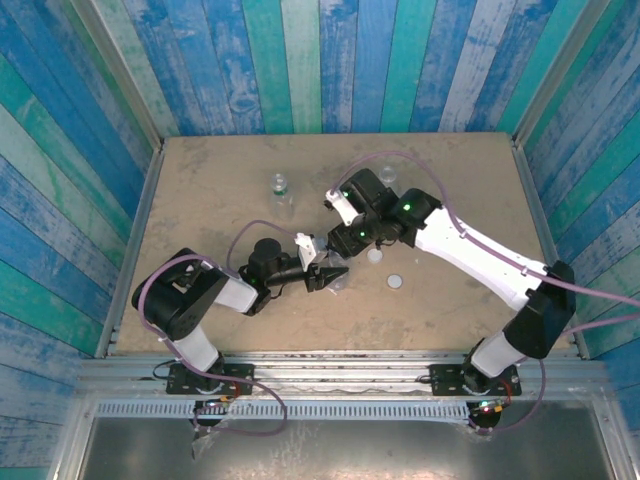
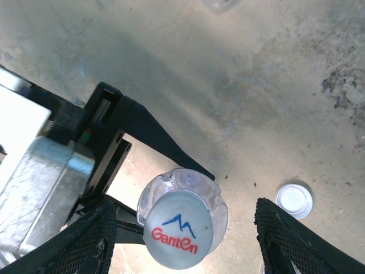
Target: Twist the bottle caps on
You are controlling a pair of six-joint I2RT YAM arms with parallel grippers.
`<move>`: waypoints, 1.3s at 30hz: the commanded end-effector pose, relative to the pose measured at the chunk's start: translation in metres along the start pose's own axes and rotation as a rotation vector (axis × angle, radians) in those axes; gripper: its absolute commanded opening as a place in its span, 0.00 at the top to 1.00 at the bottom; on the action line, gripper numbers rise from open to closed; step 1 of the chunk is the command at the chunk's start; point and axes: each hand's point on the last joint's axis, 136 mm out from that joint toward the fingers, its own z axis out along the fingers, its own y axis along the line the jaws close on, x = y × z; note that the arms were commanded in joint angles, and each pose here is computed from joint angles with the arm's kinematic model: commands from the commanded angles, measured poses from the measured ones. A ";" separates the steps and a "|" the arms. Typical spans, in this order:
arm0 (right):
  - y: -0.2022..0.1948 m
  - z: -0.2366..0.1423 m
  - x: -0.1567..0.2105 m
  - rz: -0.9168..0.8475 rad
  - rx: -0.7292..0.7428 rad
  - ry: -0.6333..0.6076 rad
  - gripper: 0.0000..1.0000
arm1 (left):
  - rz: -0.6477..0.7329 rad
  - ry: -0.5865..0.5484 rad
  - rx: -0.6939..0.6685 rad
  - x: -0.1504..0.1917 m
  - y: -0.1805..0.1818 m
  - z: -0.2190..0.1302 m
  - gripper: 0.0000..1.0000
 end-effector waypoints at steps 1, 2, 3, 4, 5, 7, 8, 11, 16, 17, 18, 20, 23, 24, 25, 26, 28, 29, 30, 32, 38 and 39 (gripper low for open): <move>-0.004 -0.012 -0.005 0.014 0.016 -0.056 0.33 | -0.079 0.113 0.009 0.037 -0.003 0.000 0.44; -0.005 -0.013 -0.006 0.023 0.017 -0.065 0.34 | -0.080 0.112 0.007 0.037 -0.002 0.000 0.44; -0.006 -0.013 -0.006 0.030 0.016 -0.071 0.34 | -0.081 0.110 0.009 0.036 -0.002 0.001 0.44; -0.007 -0.014 -0.007 0.040 0.016 -0.079 0.35 | -0.083 0.110 0.009 0.037 -0.002 0.001 0.44; -0.010 -0.013 -0.006 0.052 0.017 -0.081 0.36 | -0.085 0.111 0.010 0.037 -0.003 0.001 0.44; -0.014 -0.011 -0.004 0.066 0.021 -0.075 0.38 | -0.086 0.112 0.008 0.038 -0.002 0.000 0.44; -0.017 -0.009 -0.004 0.076 0.026 -0.071 0.40 | -0.086 0.113 0.009 0.038 -0.003 0.000 0.44; -0.020 -0.007 -0.004 0.091 0.022 -0.069 0.42 | -0.088 0.114 0.003 0.039 -0.002 -0.001 0.44; -0.020 -0.002 -0.001 0.090 0.013 -0.056 0.47 | -0.088 0.115 0.004 0.039 -0.002 -0.001 0.44; -0.020 0.000 0.001 0.091 0.014 -0.050 0.48 | -0.089 0.116 0.002 0.040 -0.002 -0.001 0.44; -0.021 0.001 0.002 0.093 0.015 -0.045 0.48 | -0.088 0.114 0.002 0.039 -0.002 -0.001 0.44; -0.023 0.003 0.006 0.093 0.018 -0.036 0.49 | -0.090 0.117 0.002 0.040 -0.001 -0.001 0.44; -0.025 0.007 0.012 0.099 0.023 -0.019 0.52 | -0.089 0.117 0.002 0.040 -0.001 -0.001 0.44; -0.026 0.008 0.013 0.099 0.025 -0.018 0.53 | -0.090 0.118 0.002 0.040 -0.001 -0.001 0.44; -0.027 0.009 0.015 0.102 0.026 -0.013 0.54 | -0.090 0.118 0.003 0.040 -0.001 -0.001 0.44; -0.027 0.009 0.016 0.101 0.028 -0.011 0.54 | -0.091 0.119 0.002 0.040 -0.001 -0.001 0.44; -0.028 0.011 0.018 0.104 0.030 -0.005 0.55 | -0.090 0.118 0.003 0.040 -0.001 -0.001 0.44; -0.027 0.011 0.019 0.103 0.029 -0.001 0.56 | -0.090 0.119 0.004 0.040 -0.001 -0.001 0.44; -0.027 0.011 0.020 0.104 0.025 0.000 0.56 | -0.091 0.119 0.005 0.040 -0.002 -0.001 0.44; -0.025 0.012 0.021 0.103 0.014 0.004 0.56 | -0.091 0.119 0.005 0.040 -0.002 -0.001 0.44; -0.013 0.011 0.023 0.090 -0.055 0.007 0.51 | -0.095 0.123 0.004 0.042 -0.002 -0.001 0.44; -0.012 0.009 0.021 0.086 -0.062 -0.004 0.51 | -0.094 0.123 0.005 0.042 -0.002 -0.001 0.44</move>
